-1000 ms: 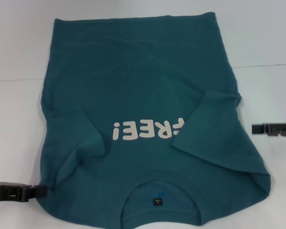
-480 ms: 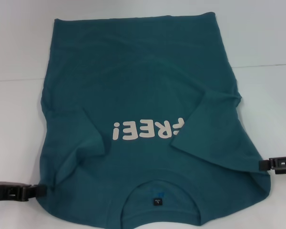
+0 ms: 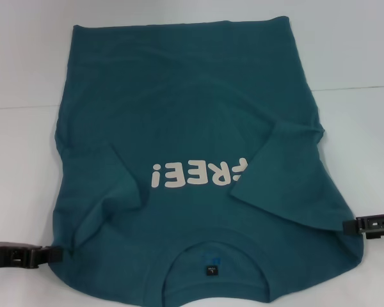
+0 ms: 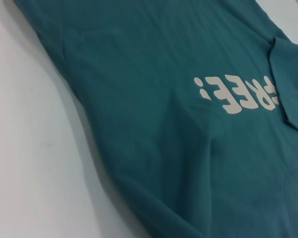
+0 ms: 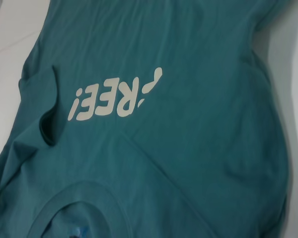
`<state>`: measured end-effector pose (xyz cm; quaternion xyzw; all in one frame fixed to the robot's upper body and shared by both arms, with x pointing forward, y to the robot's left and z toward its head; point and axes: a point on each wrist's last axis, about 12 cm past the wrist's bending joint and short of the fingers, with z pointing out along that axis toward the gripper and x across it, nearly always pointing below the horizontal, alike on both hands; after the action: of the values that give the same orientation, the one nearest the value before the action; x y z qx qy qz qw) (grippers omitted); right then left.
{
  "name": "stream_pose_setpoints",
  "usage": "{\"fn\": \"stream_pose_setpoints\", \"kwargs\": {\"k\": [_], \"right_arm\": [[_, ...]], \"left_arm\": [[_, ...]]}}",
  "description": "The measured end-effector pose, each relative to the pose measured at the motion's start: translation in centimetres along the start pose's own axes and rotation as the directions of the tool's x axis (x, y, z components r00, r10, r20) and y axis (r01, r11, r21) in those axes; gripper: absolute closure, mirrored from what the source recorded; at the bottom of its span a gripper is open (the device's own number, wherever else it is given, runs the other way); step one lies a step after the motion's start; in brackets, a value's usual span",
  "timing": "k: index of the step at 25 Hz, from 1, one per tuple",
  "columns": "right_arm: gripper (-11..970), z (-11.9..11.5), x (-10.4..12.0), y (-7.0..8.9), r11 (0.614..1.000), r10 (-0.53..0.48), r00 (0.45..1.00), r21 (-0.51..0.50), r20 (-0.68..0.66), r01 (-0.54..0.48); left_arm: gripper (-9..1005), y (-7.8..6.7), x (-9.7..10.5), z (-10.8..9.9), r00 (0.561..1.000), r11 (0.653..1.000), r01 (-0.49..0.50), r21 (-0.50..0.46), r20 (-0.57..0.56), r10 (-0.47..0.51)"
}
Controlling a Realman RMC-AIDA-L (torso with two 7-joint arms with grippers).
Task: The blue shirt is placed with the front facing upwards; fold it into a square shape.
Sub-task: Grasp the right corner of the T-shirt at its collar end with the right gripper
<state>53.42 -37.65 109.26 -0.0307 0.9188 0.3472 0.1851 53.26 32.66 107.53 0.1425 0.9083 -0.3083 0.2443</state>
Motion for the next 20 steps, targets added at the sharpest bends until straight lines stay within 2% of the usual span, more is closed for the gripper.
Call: {"fn": "stream_pose_setpoints", "kwargs": {"k": [15, 20], "right_arm": [[149, 0.42, -0.18, -0.11, 0.999, -0.004, 1.000, 0.032, -0.013, 0.004], [393, 0.97, -0.37, -0.08, 0.998, 0.011, 0.999, 0.067, -0.041, -0.008]], "left_arm": [[988, 0.02, -0.18, 0.05, 1.000, 1.000, -0.006, -0.003, 0.000, 0.006], [989, 0.02, -0.28, 0.06, 1.000, 1.000, -0.010, -0.003, -0.001, 0.010]]}}
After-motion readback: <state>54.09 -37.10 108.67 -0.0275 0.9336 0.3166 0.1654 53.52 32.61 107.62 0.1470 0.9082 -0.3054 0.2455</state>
